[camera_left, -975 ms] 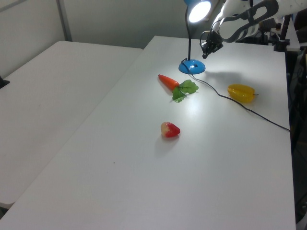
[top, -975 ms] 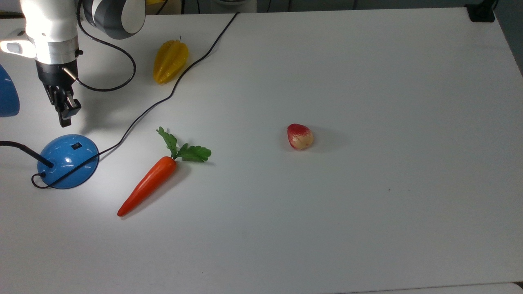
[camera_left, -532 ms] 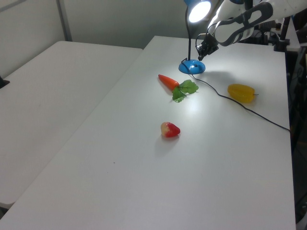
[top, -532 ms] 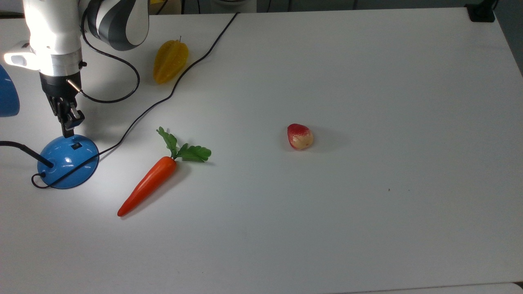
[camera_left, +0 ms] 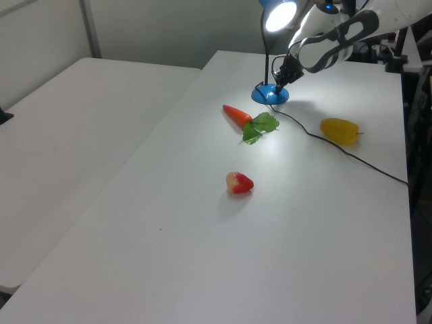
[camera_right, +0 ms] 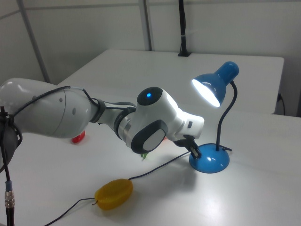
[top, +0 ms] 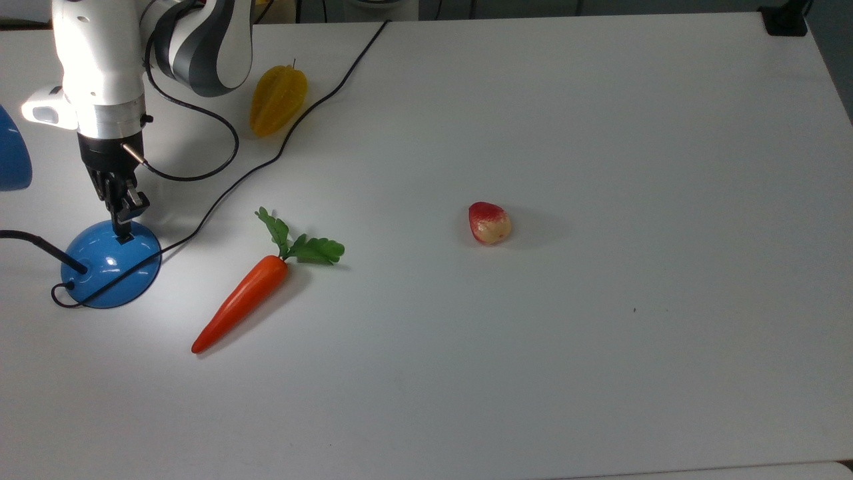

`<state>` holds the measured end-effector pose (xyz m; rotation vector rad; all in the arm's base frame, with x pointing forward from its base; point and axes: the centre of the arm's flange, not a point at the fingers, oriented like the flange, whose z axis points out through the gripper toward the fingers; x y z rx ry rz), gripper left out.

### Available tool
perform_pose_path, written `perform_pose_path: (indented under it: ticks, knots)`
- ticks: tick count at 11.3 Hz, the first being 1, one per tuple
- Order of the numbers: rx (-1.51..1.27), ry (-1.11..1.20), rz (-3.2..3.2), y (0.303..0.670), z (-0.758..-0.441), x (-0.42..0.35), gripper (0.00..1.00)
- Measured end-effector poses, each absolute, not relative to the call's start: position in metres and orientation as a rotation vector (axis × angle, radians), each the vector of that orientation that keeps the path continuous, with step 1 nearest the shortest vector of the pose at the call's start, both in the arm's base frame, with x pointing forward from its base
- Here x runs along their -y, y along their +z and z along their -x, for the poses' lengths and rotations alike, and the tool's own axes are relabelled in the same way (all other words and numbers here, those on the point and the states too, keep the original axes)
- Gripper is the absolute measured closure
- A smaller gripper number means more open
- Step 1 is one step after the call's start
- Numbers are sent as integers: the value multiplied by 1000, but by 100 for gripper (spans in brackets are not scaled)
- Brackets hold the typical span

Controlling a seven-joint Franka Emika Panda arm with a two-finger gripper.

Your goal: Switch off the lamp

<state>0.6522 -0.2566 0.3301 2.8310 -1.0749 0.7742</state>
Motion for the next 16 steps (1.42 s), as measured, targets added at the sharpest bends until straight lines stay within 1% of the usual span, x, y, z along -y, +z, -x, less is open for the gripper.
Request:
perform_pose_path:
  ticks: [5,16]
  knots:
    - [1055,763,-2833,322,-653,255,99]
    - [1023,746,-2838,322,-654,252,99]
